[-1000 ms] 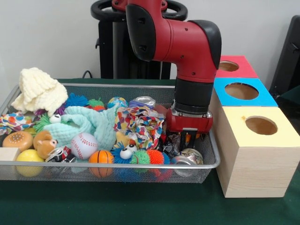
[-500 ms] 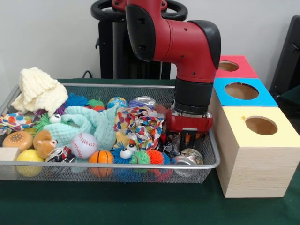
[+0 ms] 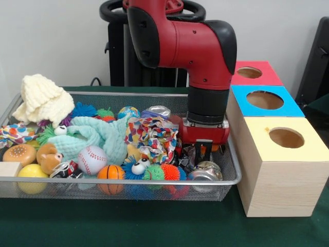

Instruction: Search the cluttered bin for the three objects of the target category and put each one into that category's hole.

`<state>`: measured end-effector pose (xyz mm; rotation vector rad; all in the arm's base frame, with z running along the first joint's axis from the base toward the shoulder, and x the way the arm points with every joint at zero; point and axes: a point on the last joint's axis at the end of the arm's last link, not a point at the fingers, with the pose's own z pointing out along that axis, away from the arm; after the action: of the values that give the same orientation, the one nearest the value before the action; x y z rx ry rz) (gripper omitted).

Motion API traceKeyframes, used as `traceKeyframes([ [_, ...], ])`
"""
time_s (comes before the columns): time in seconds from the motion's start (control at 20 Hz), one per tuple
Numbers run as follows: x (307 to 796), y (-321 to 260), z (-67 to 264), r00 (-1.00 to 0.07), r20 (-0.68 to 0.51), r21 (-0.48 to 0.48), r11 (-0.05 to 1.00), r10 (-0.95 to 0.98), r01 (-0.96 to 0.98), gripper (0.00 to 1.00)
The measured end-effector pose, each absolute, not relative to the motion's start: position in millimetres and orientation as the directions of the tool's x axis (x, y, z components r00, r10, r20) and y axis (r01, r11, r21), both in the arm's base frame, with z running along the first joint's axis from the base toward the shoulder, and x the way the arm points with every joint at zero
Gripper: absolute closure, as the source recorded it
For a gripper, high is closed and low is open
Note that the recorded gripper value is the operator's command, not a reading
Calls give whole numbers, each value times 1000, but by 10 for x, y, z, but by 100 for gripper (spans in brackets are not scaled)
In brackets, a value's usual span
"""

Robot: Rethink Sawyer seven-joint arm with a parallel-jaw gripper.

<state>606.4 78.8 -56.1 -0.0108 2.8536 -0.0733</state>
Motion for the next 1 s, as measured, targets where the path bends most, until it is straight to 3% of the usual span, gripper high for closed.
traceKeyframes([
  [0.55,6076,576,-516,-984,-158,5,996,88,88,100],
  [1.0,6077,592,-470,-987,-123,32,994,106,103,100],
])
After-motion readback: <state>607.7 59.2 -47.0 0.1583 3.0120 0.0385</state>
